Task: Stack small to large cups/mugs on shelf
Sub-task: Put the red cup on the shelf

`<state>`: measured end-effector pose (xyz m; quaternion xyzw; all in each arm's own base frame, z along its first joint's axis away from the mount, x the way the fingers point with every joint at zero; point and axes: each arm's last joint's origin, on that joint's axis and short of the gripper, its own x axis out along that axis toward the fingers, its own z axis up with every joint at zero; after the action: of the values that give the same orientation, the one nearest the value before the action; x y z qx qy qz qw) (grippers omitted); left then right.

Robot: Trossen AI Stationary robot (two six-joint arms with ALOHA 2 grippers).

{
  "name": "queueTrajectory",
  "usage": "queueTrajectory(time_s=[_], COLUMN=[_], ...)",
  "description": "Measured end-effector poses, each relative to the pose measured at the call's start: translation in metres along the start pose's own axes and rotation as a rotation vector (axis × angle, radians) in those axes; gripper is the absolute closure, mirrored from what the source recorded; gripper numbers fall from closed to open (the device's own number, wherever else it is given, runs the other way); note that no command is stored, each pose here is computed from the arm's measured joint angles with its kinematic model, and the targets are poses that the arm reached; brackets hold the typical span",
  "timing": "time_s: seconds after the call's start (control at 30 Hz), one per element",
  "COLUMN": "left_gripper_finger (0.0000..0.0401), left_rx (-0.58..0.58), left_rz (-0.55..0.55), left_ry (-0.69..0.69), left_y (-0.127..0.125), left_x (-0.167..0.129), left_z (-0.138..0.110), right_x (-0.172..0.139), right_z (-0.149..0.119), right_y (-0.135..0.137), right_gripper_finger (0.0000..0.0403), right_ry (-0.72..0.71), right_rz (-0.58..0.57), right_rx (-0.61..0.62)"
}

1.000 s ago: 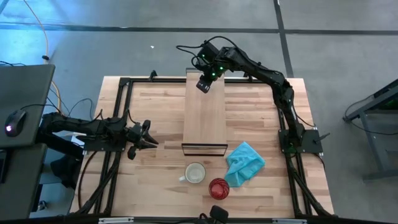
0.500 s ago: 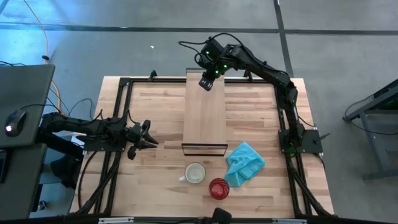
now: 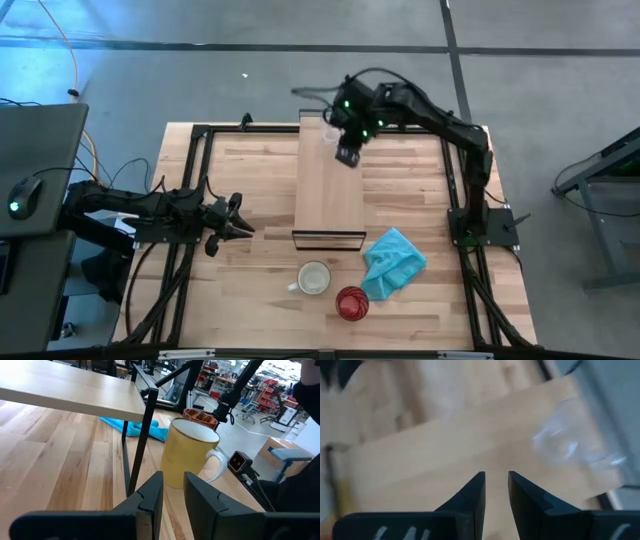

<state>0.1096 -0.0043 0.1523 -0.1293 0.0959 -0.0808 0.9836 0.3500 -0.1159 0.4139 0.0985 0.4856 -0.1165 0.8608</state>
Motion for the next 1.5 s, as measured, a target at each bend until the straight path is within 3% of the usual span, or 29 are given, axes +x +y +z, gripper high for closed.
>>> queueTrajectory(time_s=[0.23,0.6,0.97,1.23,1.5], left_gripper_finger=[0.0334,0.0334,0.0334,0.0334,0.0334], left_rx=[-0.027,-0.063,-0.076,-0.043,0.068], left_rz=[-0.002,-0.041,-0.200,-0.223,-0.219], left_ry=[0.000,-0.003,-0.131,-0.134,-0.157], left_y=[0.000,-0.001,-0.009,-0.010,-0.010], left_x=[0.000,0.000,-0.002,-0.002,-0.003], left_z=[0.000,0.001,0.016,0.017,0.018], right_x=[-0.006,-0.016,-0.082,-0.131,-0.153], right_z=[-0.020,-0.039,-0.082,-0.125,-0.160], right_y=[0.049,0.128,0.178,0.210,0.240], right_gripper_finger=[0.0327,0.0327,0.0327,0.0327,0.0327], right_ry=[0.152,0.161,0.059,-0.064,-0.151], right_rz=[0.056,0.165,0.228,0.214,0.196], right_rx=[-0.045,-0.193,-0.194,-0.175,-0.173])
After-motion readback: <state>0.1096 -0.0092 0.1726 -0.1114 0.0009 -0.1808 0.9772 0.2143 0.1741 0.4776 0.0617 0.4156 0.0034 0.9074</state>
